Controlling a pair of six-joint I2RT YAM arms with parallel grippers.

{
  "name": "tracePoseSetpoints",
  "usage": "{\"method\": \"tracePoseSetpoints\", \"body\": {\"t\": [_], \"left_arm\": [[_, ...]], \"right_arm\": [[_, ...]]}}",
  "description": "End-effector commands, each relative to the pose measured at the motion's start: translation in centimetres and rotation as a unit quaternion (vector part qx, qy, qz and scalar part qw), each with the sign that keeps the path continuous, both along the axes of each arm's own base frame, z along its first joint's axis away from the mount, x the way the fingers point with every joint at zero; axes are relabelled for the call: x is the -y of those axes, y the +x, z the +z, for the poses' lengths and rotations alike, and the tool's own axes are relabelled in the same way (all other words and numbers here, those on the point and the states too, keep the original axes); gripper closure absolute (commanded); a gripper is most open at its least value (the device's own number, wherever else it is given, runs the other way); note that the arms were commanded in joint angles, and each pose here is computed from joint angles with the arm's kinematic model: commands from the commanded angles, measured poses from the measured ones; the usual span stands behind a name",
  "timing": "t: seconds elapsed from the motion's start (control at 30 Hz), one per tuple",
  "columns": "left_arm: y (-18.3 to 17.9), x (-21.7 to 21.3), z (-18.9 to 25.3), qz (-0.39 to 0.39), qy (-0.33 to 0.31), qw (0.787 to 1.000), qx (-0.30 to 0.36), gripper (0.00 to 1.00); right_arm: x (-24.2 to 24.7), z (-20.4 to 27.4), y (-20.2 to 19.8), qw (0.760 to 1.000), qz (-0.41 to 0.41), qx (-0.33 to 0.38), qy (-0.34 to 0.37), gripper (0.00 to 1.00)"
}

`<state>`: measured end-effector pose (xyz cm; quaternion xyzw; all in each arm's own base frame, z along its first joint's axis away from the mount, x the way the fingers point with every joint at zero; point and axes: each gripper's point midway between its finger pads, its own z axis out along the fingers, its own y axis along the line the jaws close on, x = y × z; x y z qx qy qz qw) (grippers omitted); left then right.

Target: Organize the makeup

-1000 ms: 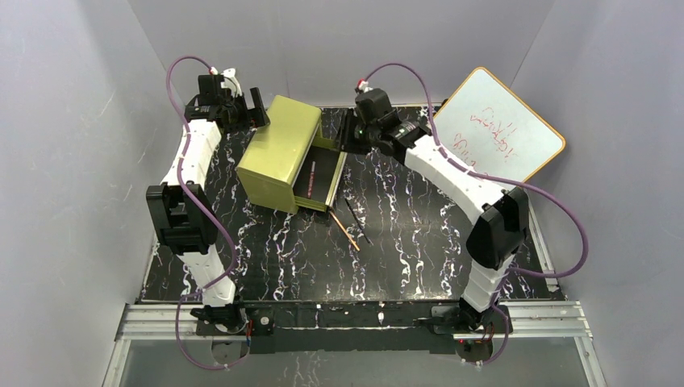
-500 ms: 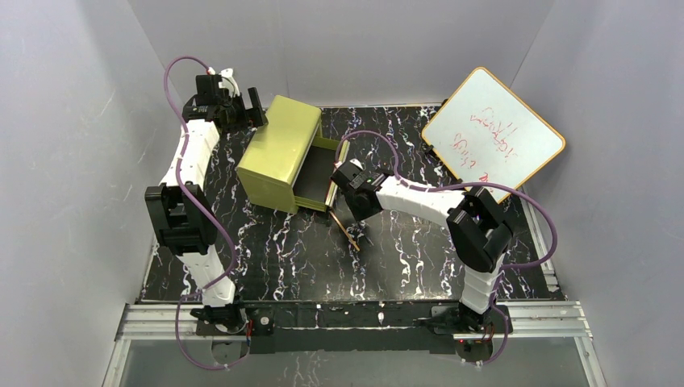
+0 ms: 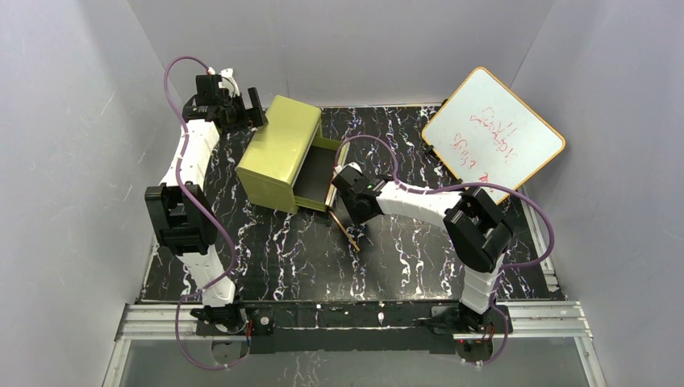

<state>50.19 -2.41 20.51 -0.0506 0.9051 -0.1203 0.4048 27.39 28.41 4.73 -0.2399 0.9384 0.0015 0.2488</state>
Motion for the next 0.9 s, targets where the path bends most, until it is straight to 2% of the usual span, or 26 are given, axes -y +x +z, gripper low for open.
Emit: {"method": "tracePoseSetpoints", "body": {"t": [0.0, 0.37, 0.6, 0.7, 0.83, 0.87], "left_arm": [[-3.6, -3.1, -4.3, 0.03, 0.051, 0.993, -0.097, 0.01], [-3.7, -3.1, -4.4, 0.03, 0.052, 0.993, -0.099, 0.01], [-3.7, -3.1, -4.5, 0.03, 0.052, 0.993, -0.1, 0.01], [-3.7, -3.2, -4.4, 0.031, 0.053, 0.993, -0.099, 0.01], [-3.7, -3.2, -4.4, 0.031, 0.053, 0.993, -0.098, 0.01], [-3.6, -3.1, -4.3, 0.03, 0.052, 0.993, -0.098, 0.01]], "right_arm": [[-1.2, 0.3, -0.1, 1.0, 0.01, 0.004, 0.029, 0.56], [-1.1, -2.1, -0.9, 0.999, 0.014, -0.014, 0.034, 0.57], [-1.0, -3.3, -1.2, 0.999, 0.015, -0.023, 0.028, 0.63], [-0.5, -3.9, -1.3, 0.999, 0.014, -0.026, 0.018, 0.7], [0.1, -4.6, -1.5, 0.999, 0.01, -0.031, -0.001, 0.97], [0.3, -4.7, -1.4, 0.999, 0.008, -0.031, -0.007, 0.99]]}}
